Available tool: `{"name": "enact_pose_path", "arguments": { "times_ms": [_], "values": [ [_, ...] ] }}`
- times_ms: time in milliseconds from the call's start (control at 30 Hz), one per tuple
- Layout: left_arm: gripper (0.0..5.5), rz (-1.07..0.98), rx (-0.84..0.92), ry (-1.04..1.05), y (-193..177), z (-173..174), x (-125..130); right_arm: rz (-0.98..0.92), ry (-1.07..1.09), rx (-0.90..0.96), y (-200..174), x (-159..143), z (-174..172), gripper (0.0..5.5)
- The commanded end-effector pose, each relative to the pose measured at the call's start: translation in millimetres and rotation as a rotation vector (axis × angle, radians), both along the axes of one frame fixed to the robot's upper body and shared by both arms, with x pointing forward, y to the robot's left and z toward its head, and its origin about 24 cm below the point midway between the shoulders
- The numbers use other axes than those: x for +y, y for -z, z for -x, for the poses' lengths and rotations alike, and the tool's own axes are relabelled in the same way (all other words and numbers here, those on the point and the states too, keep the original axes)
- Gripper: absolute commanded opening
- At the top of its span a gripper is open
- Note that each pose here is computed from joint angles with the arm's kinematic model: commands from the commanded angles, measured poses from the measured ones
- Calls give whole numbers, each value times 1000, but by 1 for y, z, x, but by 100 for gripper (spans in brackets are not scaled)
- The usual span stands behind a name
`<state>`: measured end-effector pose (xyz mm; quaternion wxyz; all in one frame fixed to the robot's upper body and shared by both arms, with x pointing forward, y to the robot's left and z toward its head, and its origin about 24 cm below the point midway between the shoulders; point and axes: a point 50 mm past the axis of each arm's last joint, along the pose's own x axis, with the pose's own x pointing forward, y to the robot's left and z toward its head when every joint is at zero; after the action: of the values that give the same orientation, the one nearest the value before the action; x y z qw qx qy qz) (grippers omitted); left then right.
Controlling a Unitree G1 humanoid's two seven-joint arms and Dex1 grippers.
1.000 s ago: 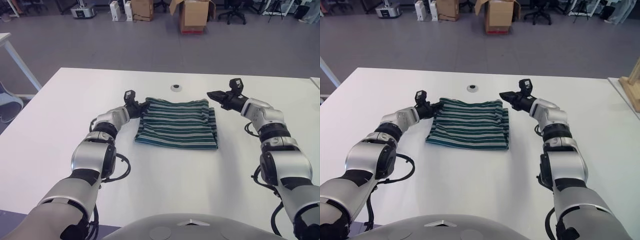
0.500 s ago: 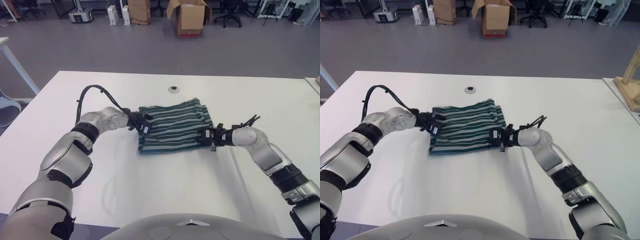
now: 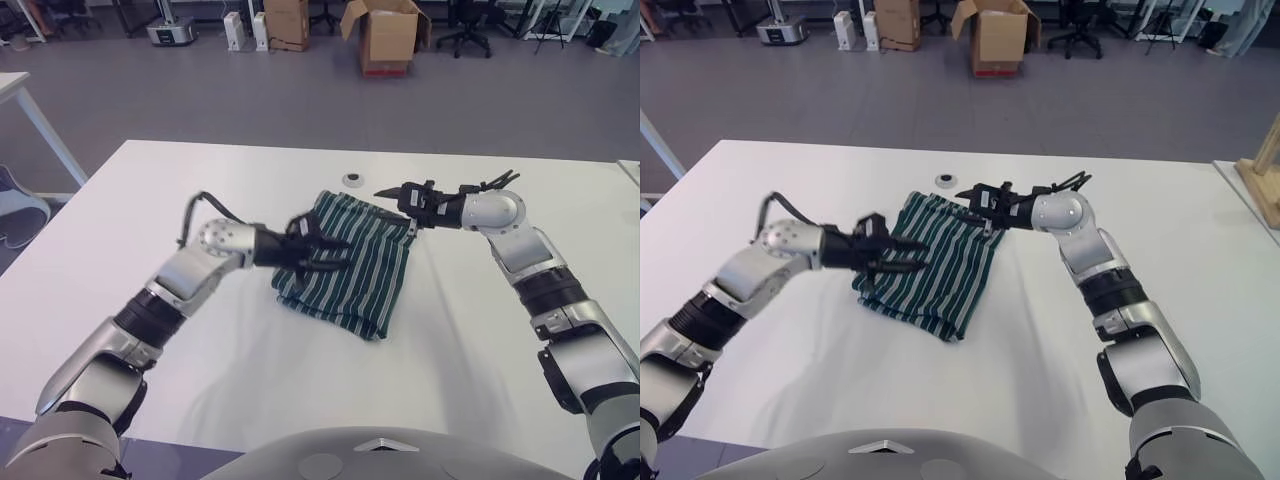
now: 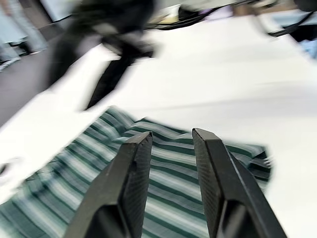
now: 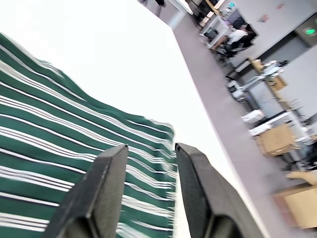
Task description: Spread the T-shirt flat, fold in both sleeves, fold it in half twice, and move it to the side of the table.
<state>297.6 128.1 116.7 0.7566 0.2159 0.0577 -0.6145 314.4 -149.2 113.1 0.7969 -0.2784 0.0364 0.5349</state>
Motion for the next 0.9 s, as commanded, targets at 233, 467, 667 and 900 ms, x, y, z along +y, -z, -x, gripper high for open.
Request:
{"name": "enact_pose_path", "arguments": {
  "times_ms": [233,467,667,900],
  "values": [
    [150,-490,-5,221,95,43,47,302,-83,264,86,-3,98,178],
    [150,-211,-39,-15,30,47,39,267,-212,217,39,-18,124,178],
    [168,-211,-222,-72,-12,45,69,2,-70,315,-20,-33,114,234],
    [261,-514,-453,415,40,112,105,533,-130,-121,26,-90,103,352]
  ]
}}
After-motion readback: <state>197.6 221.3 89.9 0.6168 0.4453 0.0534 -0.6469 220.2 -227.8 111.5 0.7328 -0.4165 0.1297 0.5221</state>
